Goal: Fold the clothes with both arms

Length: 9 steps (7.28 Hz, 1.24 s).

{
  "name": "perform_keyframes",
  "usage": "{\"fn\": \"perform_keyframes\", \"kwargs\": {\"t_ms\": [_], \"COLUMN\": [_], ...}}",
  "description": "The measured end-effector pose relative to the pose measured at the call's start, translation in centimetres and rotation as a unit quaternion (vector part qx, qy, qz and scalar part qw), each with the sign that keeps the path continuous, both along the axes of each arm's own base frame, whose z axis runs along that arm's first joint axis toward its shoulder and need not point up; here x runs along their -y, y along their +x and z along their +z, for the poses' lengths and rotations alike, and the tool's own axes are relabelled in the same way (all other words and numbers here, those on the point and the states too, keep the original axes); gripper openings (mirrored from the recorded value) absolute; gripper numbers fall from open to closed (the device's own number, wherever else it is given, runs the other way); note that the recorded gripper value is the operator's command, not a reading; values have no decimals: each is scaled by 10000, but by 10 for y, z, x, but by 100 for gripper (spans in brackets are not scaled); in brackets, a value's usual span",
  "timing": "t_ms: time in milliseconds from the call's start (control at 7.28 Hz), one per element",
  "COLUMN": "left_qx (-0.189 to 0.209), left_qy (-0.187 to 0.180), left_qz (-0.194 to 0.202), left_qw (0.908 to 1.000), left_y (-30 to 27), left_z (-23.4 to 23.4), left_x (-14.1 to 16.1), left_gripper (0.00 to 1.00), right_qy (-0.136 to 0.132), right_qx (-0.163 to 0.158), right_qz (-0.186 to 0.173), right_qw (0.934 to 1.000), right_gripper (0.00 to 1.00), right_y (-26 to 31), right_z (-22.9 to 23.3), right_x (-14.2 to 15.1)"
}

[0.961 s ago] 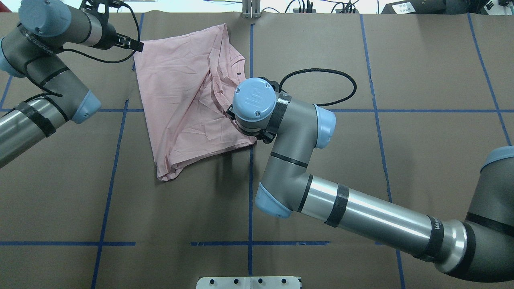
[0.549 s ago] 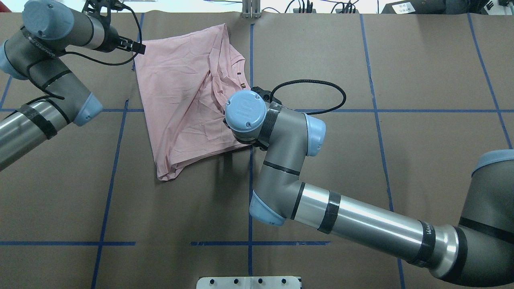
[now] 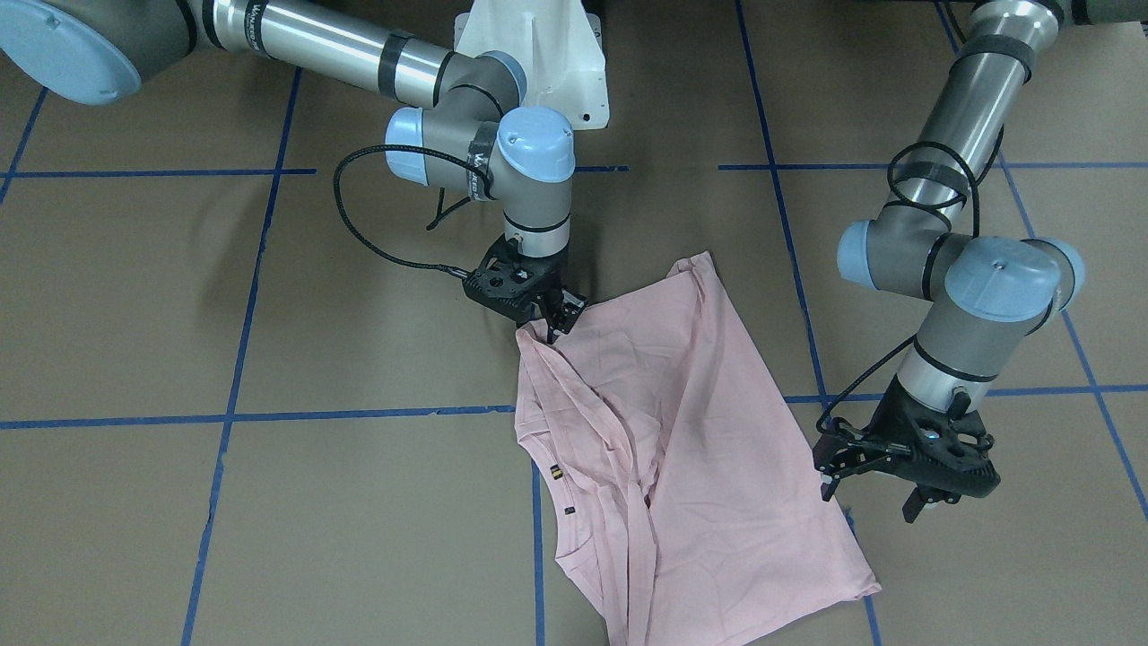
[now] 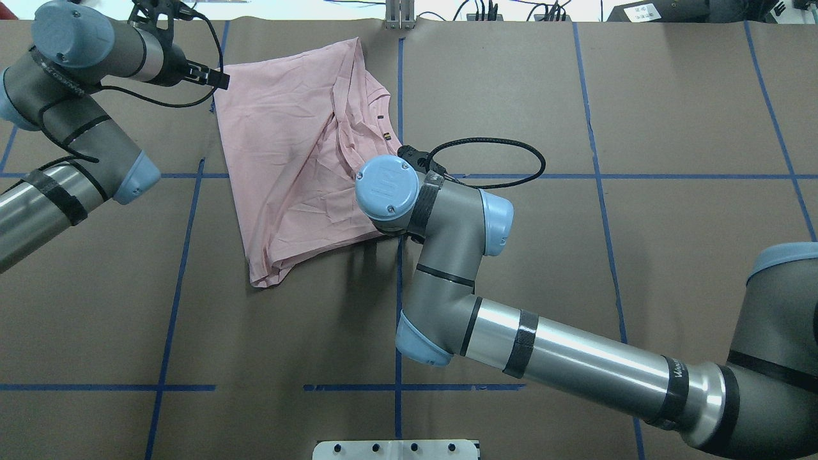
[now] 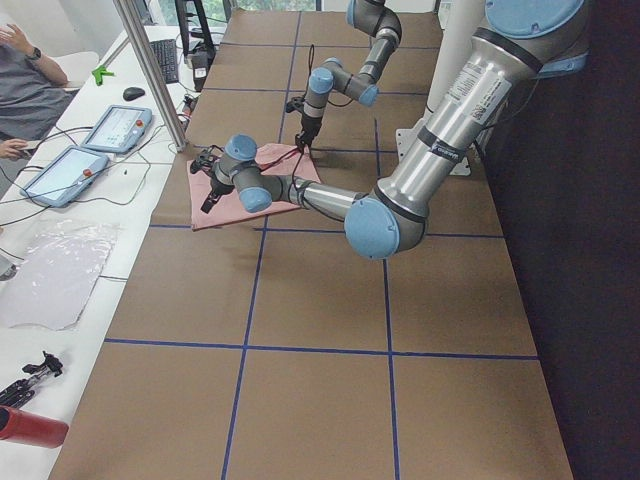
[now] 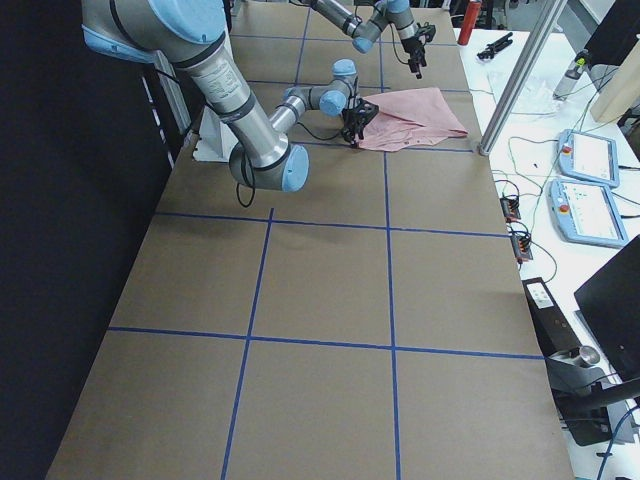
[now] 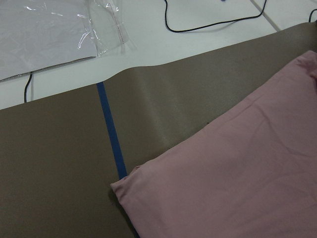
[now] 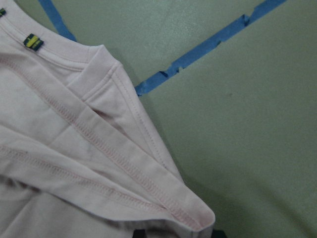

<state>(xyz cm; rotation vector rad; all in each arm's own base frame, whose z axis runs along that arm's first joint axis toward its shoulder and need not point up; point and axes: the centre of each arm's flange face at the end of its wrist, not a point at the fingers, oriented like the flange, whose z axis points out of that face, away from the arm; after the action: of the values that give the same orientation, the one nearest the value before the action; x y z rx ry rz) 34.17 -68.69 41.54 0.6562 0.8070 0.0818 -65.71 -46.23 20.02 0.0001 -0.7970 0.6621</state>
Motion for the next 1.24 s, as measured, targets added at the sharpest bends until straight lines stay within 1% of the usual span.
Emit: {"fn": "perform_keyframes", "kwargs": {"t_ms": [137,275,412,961,1236], "left_qx": [0,-2,-3,-8,-43], "left_qy": [1,1,1,0,0], "left_qz": [0,0,-1,-2,-14], "left_qw": [10000,10000,10000,10000,10000], "left_y": [-1,-1,-2,-2,-2], "left_z": [1,1,2,2,-2], "left_x": [-1,-2,-2,-3,-4], "left_gripper": [100,100,100,100,100], "right_qy": [8,11,24,33,110], "right_qx": [-12,-21,-38,-20,80], "right_qz": [4,6,20,93,98], "right_qw": [10000,10000,10000,9999,9999], "right_gripper": [38,5,0,0,0], "right_y": [-1,-2,-3,-4,7], "right_z": [1,2,2,0,-8], "right_x": [-1,-1,-2,-4,-4]}}
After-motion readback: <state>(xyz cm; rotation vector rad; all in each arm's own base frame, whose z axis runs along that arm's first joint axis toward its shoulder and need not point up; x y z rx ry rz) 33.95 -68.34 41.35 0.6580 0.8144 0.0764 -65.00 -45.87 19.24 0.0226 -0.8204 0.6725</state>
